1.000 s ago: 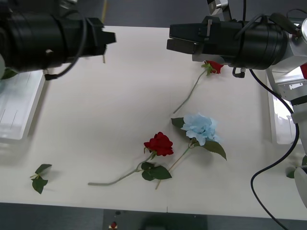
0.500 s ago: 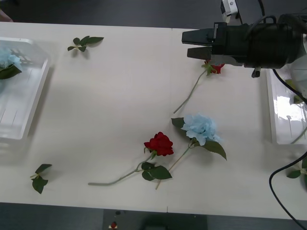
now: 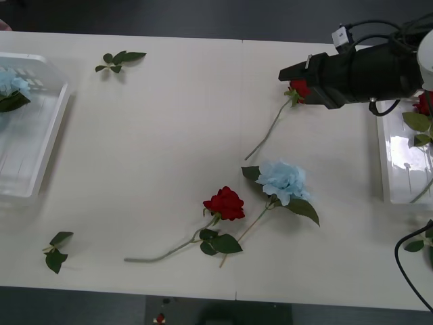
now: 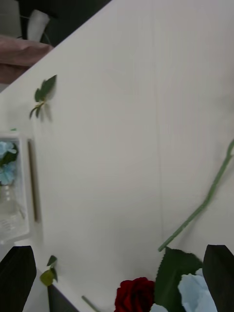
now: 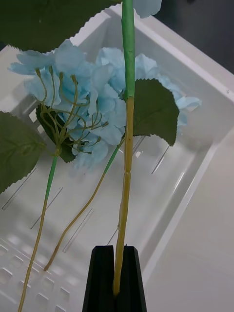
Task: Put the red flowers into the right box and the blue flowers into the left box
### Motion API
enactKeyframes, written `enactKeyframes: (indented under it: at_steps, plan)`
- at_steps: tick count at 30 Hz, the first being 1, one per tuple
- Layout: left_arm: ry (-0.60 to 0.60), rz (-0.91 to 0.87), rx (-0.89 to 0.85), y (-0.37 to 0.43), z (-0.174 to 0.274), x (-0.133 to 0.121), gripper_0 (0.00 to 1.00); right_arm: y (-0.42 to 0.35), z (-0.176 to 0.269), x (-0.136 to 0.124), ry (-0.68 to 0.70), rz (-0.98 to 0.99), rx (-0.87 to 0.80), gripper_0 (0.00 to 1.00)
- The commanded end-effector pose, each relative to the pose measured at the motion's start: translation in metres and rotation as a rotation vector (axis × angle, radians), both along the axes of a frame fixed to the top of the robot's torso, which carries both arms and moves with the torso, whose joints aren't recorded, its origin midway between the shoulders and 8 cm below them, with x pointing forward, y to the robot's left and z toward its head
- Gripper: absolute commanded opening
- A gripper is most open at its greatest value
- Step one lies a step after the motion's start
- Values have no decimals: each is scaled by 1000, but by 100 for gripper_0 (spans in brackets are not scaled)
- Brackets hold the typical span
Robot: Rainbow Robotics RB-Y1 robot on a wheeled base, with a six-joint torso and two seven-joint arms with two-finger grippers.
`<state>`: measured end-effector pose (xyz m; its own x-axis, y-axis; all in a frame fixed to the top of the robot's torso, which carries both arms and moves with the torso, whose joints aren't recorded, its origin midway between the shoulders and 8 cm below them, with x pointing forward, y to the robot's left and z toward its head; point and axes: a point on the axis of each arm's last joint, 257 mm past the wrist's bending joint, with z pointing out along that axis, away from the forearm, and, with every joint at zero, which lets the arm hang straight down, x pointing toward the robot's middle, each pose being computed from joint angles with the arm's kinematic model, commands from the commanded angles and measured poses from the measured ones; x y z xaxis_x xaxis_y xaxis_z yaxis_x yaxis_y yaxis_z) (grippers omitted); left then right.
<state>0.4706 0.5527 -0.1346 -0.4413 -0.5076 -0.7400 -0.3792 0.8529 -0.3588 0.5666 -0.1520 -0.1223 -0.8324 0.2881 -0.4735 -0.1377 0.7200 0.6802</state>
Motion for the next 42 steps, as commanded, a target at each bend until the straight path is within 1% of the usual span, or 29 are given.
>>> enactKeyframes:
  at_steps: [1, 3, 4, 6, 7, 8, 15, 18, 21, 22, 24, 25, 27, 29, 33, 37, 42]
  plan:
    - [18, -23, 104, 14, 9, 1, 2, 5, 18, 15, 30, -118, -40, 100]
    - [32, -20, 112, 17, 4, -2, 9, 0, 8, 22, 54, -182, -83, 100]
    - [37, -20, 116, 18, 2, -4, 14, -3, 2, 24, 66, -213, -102, 100]
    - [40, -23, 121, 18, -1, -6, 22, -7, -8, 27, 88, -263, -130, 100]
    - [40, -23, 122, 19, -2, -6, 25, -8, -11, 27, 94, -274, -140, 100]
    - [28, -28, 130, 19, -1, -6, 31, -9, -18, 30, 111, -299, -158, 100]
    - [-7, -43, 145, 17, 4, -3, 48, -15, -42, 42, 171, -386, -218, 100]
    - [-28, -45, 150, 17, 8, 0, 60, -15, -49, 49, 209, -418, -215, 100]
    - [-66, -62, 156, 10, 26, 4, 76, -20, -57, 57, 219, -449, -259, 100]
    - [-72, -68, 161, 8, 30, 5, 80, -22, -58, 59, 218, -457, -267, 100]
    - [-103, -108, 173, -11, 47, 10, 98, -24, -62, 65, 207, -475, -307, 100]
    - [-110, -120, 175, -17, 51, 11, 100, -26, -63, 66, 201, -479, -319, 100]
    - [-125, -164, 176, -39, 61, 13, 100, -28, -67, 72, 175, -493, -352, 100]
    - [-110, -221, 179, -67, 66, 12, 100, -31, -72, 79, 149, -504, -366, 100]
    - [-103, -318, 188, -116, 64, 13, 100, -30, -80, 87, 121, -510, -368, 100]
    - [-101, -399, 196, -157, 52, 12, 100, -31, -86, 90, 100, -514, -391, 100]
    - [-80, -524, 214, -221, 20, 1, 100, -30, -96, 94, 74, -515, -422, 100]
